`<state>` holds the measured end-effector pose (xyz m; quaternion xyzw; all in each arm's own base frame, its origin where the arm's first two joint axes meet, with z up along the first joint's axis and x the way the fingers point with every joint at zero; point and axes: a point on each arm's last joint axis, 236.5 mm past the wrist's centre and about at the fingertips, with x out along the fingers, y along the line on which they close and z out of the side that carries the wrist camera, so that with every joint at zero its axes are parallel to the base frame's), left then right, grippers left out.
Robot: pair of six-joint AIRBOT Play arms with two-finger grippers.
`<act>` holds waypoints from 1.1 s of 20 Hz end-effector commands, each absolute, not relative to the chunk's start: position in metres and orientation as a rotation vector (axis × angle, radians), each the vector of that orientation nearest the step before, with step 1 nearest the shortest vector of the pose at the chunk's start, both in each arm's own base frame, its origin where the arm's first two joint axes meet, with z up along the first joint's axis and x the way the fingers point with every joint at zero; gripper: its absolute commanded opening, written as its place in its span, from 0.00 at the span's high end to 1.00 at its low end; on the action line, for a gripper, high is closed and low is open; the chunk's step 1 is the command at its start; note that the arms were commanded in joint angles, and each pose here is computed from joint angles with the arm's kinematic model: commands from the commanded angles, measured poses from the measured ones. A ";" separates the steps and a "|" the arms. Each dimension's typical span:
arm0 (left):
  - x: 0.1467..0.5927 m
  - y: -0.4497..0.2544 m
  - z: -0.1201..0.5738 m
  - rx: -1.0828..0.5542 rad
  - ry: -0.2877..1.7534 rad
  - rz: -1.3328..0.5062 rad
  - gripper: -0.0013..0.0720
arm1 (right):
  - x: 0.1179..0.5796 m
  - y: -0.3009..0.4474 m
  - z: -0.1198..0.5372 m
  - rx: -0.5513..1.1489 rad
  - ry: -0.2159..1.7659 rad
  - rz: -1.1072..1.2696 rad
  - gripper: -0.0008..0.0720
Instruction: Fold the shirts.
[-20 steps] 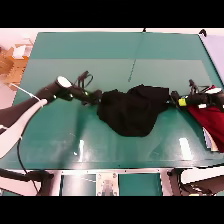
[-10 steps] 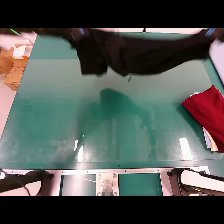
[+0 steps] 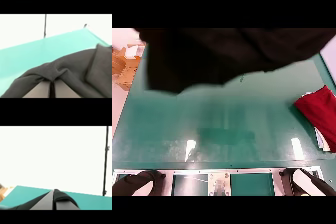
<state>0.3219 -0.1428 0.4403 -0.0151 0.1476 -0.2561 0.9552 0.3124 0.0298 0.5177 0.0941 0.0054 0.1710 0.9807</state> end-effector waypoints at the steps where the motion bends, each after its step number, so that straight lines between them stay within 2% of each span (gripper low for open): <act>1: 0.333 -0.136 0.366 -0.012 0.518 -0.478 0.95 | 0.316 0.041 0.475 0.225 0.146 0.390 0.97; 4: 0.357 -0.140 0.269 -0.035 0.725 -0.460 0.95 | 0.337 0.059 0.391 0.285 0.375 0.492 0.97; 8: 0.366 -0.147 0.141 -0.103 0.907 -0.443 0.95 | 0.344 0.097 0.237 0.406 0.733 0.614 0.97; 12: 0.353 -0.138 0.042 -0.129 1.018 -0.387 0.95 | 0.333 0.104 0.071 0.573 0.978 0.500 0.97; 13: 0.349 -0.136 0.029 -0.131 1.032 -0.376 0.80 | 0.327 0.100 0.036 0.596 1.014 0.450 0.97; 14: 0.346 -0.135 0.024 -0.129 1.048 -0.373 0.38 | 0.319 0.097 0.010 0.606 1.045 0.420 0.97; 15: 0.344 -0.134 0.027 -0.135 1.058 -0.373 0.27 | 0.311 0.096 -0.011 0.616 1.082 0.399 0.97; 19: 0.341 -0.141 0.084 -0.183 1.086 -0.407 0.27 | 0.302 0.096 -0.029 0.617 1.129 0.395 0.97; 22: 0.328 -0.167 0.077 -0.321 1.130 -0.457 0.27 | 0.303 0.096 -0.029 0.609 1.123 0.395 0.97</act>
